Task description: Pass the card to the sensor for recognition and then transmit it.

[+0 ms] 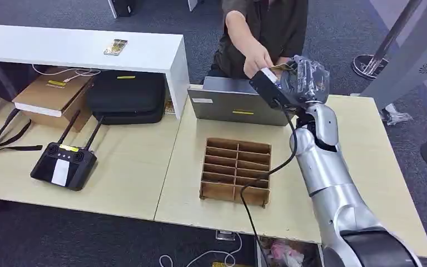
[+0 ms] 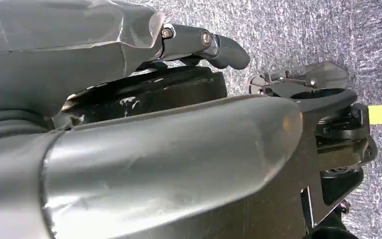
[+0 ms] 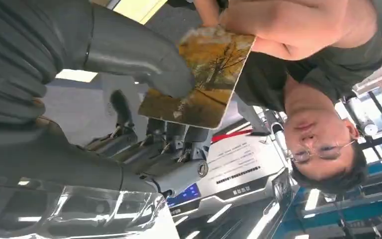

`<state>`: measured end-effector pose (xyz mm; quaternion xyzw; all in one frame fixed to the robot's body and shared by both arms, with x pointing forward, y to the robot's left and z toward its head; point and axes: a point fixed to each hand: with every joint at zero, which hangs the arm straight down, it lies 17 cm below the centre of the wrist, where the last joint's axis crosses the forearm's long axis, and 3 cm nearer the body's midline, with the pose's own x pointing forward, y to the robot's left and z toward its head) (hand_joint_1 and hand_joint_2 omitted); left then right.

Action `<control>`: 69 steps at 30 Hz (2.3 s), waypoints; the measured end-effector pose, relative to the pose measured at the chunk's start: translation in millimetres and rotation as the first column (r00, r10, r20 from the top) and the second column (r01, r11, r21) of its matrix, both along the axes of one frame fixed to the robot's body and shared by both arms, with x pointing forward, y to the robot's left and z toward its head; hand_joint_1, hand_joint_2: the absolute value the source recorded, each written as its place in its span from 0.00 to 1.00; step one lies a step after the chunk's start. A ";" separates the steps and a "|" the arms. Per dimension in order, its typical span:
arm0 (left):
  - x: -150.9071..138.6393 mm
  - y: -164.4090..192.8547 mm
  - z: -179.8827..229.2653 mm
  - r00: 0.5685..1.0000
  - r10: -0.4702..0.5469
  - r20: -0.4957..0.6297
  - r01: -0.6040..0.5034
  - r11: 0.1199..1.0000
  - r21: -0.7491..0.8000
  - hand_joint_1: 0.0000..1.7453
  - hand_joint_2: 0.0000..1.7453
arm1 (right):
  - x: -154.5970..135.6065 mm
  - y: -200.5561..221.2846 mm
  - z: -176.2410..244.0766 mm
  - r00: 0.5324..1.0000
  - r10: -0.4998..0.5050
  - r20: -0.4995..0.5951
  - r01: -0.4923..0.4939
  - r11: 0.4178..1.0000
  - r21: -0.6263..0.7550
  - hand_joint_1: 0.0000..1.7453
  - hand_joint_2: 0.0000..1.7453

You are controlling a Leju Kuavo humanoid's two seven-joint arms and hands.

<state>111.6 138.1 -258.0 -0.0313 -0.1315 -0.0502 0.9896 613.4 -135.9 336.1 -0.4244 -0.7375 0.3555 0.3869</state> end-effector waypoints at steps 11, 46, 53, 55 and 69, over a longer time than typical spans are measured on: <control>0.0 -0.3 0.1 1.000 -0.001 -0.001 0.001 1.000 -0.004 0.00 0.00 | -1.4 -2.4 0.0 1.000 -0.006 0.010 0.006 1.000 0.000 1.00 1.00; -2.4 6.5 -1.7 0.997 0.078 -0.013 -0.078 0.997 -0.013 0.00 0.00 | 13.9 -142.1 -55.1 0.948 0.203 -0.247 0.021 0.731 0.682 1.00 1.00; -5.2 11.6 -3.3 0.996 0.090 -0.014 -0.090 0.996 -0.003 0.00 0.00 | -5.0 -207.2 -112.3 0.941 0.110 -0.319 0.136 0.741 0.657 1.00 1.00; -7.7 12.8 -3.9 0.995 0.095 -0.018 -0.095 0.995 -0.001 0.00 0.00 | -16.2 -222.7 -131.8 0.936 0.089 -0.342 0.168 0.739 0.653 1.00 1.00; -47.5 25.9 -12.4 0.984 0.155 -0.091 -0.154 0.988 0.018 0.00 0.00 | -101.3 -274.4 -208.3 0.912 0.016 -0.411 0.280 0.707 0.649 1.00 1.00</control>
